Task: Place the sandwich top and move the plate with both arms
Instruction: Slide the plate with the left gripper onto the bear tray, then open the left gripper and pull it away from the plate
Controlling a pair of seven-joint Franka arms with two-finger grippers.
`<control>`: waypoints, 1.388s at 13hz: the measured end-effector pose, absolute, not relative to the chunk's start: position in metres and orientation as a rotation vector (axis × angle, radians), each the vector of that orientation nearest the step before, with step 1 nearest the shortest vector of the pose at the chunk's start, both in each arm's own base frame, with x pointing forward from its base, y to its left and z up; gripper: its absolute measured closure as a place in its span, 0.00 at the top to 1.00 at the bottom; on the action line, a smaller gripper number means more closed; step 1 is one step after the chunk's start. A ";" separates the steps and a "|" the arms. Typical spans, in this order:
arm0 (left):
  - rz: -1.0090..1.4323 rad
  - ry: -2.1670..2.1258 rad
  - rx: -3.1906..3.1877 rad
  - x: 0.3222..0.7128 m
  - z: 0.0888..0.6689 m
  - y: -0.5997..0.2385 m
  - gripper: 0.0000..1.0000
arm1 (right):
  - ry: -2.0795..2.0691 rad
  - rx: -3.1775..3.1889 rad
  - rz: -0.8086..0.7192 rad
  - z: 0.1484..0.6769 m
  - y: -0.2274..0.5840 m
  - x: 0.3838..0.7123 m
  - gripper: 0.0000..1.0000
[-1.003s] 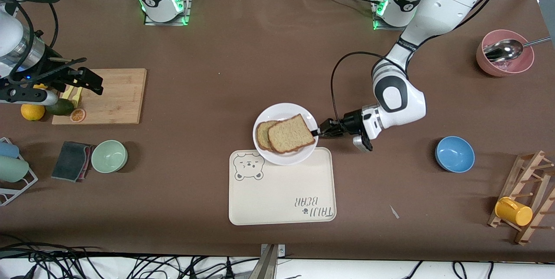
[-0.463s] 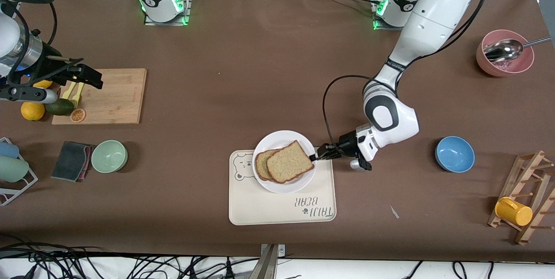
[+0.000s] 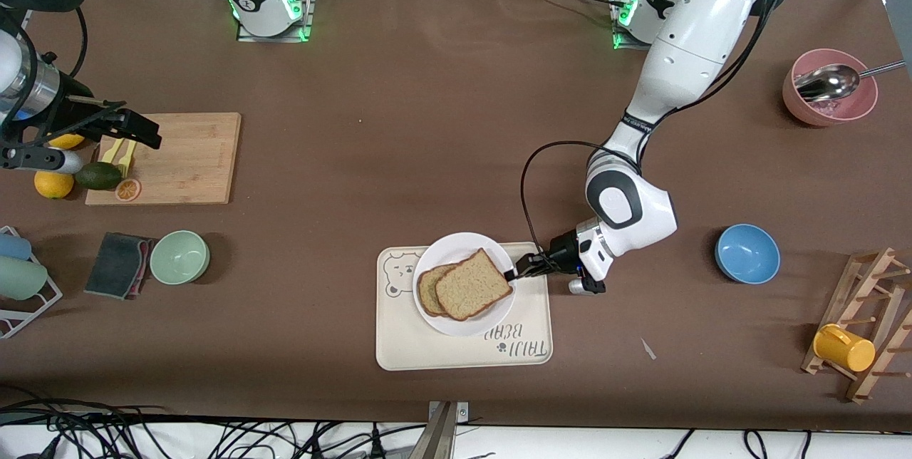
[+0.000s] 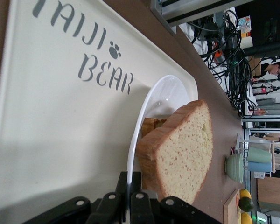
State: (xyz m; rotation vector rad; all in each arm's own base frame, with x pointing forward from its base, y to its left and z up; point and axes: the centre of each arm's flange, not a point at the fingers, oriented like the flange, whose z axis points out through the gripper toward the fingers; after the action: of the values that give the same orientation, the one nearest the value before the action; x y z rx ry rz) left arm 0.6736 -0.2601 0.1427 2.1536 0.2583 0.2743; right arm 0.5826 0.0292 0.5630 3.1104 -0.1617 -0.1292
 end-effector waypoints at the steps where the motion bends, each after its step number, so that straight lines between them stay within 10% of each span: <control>1: 0.283 0.277 2.154 0.678 0.141 -0.261 0.04 | -0.162 3.110 -0.131 0.562 0.029 0.583 1.00; 5: 0.292 0.314 2.161 0.687 0.134 -0.266 0.04 | -0.159 3.116 -0.131 0.561 0.031 0.584 1.00; 14: 0.323 0.333 2.159 0.697 0.145 -0.255 0.96 | -0.130 3.119 -0.125 0.561 0.042 0.584 1.00; 18: 0.315 0.334 2.158 0.688 0.167 -0.255 1.00 | -0.130 3.119 -0.121 0.562 0.042 0.584 1.00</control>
State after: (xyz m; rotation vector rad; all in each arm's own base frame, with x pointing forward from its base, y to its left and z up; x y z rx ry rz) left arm 0.6877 -0.2552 0.1666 2.1581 0.3339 0.3153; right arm 0.5842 0.0417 0.5615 3.1191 -0.1301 -0.1210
